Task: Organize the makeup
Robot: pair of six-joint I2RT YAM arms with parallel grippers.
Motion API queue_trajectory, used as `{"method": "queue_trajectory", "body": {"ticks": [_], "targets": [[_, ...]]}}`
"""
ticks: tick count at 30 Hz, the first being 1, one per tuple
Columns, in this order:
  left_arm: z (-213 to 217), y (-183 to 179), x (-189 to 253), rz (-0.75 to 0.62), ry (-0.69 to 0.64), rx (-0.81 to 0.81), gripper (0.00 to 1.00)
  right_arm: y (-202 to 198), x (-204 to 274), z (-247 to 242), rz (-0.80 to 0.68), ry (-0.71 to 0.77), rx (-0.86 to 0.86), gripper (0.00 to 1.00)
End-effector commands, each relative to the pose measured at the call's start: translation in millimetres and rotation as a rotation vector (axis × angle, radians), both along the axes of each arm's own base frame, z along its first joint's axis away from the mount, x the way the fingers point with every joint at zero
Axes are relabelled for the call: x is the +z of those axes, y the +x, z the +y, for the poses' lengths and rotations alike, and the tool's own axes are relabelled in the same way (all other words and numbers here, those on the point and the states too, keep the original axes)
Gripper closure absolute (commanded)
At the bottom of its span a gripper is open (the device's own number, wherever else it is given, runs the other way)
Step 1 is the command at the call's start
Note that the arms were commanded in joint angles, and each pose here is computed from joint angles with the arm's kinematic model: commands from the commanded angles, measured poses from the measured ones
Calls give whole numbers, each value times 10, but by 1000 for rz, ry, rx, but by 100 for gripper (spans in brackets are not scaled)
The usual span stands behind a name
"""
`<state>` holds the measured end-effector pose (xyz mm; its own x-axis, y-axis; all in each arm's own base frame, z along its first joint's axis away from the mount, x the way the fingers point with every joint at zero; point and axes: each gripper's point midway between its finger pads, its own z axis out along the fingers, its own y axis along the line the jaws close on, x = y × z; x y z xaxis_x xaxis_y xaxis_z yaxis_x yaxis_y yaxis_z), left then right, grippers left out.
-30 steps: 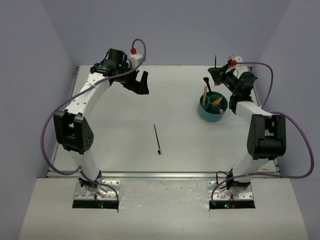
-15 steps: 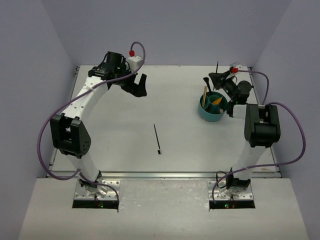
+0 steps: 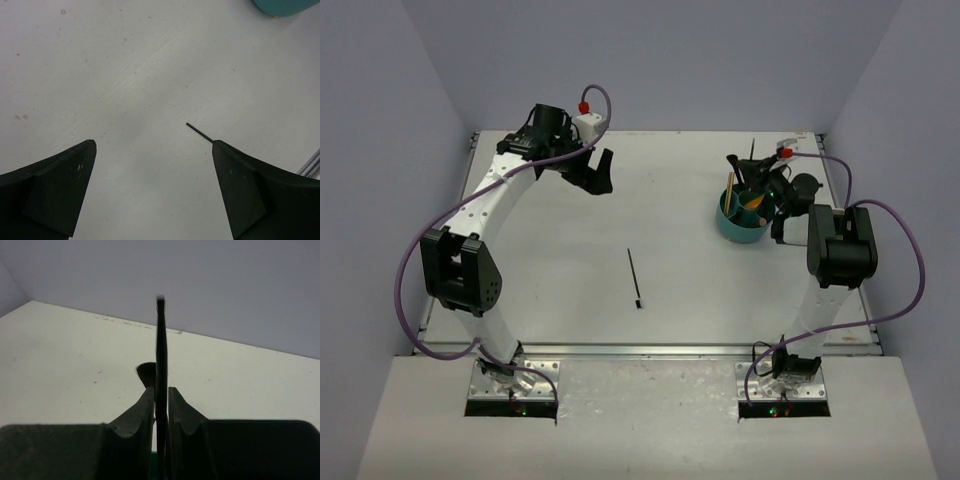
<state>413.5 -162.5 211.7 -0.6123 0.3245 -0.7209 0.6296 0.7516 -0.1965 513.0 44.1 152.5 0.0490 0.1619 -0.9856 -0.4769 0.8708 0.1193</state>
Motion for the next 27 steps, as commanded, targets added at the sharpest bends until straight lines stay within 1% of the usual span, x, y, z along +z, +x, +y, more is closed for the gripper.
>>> {"method": "queue_trajectory", "body": {"ticks": [1,5,10,13,14,17,19,20,22,25,27], "targets": [[-3,26,228,-86,-6,-10,0,-6,114,-86,-61,-10,-30,81],[-2,33,229,-89,-5,-12,0,-11,100,-117,-57,-8,-40,76],[4,13,186,-77,1,-16,0,-40,144,-131,-65,-12,-40,74],[16,-19,88,-63,24,-43,1,-77,241,-116,-89,-28,-29,71],[11,-47,45,-61,34,-66,3,-104,328,-103,-109,-36,-23,69],[-67,-264,-221,-48,98,-225,12,-186,652,-102,-165,-54,-34,59],[-185,-444,-382,-94,185,-407,14,-207,804,-117,-151,-66,-46,54],[-222,-591,-510,-97,226,-507,14,-208,841,-121,-133,-75,-51,49],[-384,-808,-638,-199,286,-762,14,-217,741,-134,-15,-76,-60,43],[-484,-938,-777,-257,306,-935,15,-279,826,-171,20,-98,-83,40],[-628,-1061,-847,-298,297,-1071,20,-356,837,-205,36,-122,-107,38]]}}
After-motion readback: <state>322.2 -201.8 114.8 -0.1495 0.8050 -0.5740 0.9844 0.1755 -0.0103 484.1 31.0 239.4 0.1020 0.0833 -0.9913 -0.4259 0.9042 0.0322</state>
